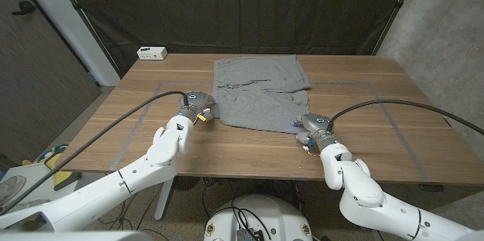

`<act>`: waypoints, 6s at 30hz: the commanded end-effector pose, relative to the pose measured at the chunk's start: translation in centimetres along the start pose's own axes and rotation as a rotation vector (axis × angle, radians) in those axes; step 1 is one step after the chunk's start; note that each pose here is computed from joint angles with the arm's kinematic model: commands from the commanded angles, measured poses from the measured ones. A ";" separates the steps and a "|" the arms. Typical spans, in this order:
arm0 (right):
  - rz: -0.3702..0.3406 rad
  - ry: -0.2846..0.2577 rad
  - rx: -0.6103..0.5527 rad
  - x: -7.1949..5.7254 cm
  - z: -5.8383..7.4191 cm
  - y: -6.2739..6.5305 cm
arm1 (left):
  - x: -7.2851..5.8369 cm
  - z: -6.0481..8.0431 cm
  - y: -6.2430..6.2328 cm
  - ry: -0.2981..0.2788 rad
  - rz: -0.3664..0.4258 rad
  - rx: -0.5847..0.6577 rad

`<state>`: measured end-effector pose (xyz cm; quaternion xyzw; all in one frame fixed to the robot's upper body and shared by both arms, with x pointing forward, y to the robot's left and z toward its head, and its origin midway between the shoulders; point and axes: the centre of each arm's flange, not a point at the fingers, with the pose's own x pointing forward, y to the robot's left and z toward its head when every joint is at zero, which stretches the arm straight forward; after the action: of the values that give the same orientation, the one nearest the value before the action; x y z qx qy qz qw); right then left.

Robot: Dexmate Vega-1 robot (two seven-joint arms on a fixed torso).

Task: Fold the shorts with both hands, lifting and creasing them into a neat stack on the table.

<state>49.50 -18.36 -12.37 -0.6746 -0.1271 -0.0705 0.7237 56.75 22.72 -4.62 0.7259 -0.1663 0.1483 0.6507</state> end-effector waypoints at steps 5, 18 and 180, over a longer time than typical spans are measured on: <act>0.011 0.022 -0.020 1.3 -1.2 1.3 | 0.3 0.5 -1.5 0.025 -0.003 0.003; -0.029 0.002 0.028 1.4 -1.9 1.3 | 0.0 0.7 -1.3 0.036 0.083 -0.004; -0.662 -0.284 0.022 14.4 2.5 -17.2 | -2.4 -10.8 14.9 0.305 0.329 -0.484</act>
<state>56.19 -16.41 6.52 -0.5927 -0.4382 -0.2019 0.6449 46.23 31.39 7.18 0.4795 -0.2376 0.3117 0.7851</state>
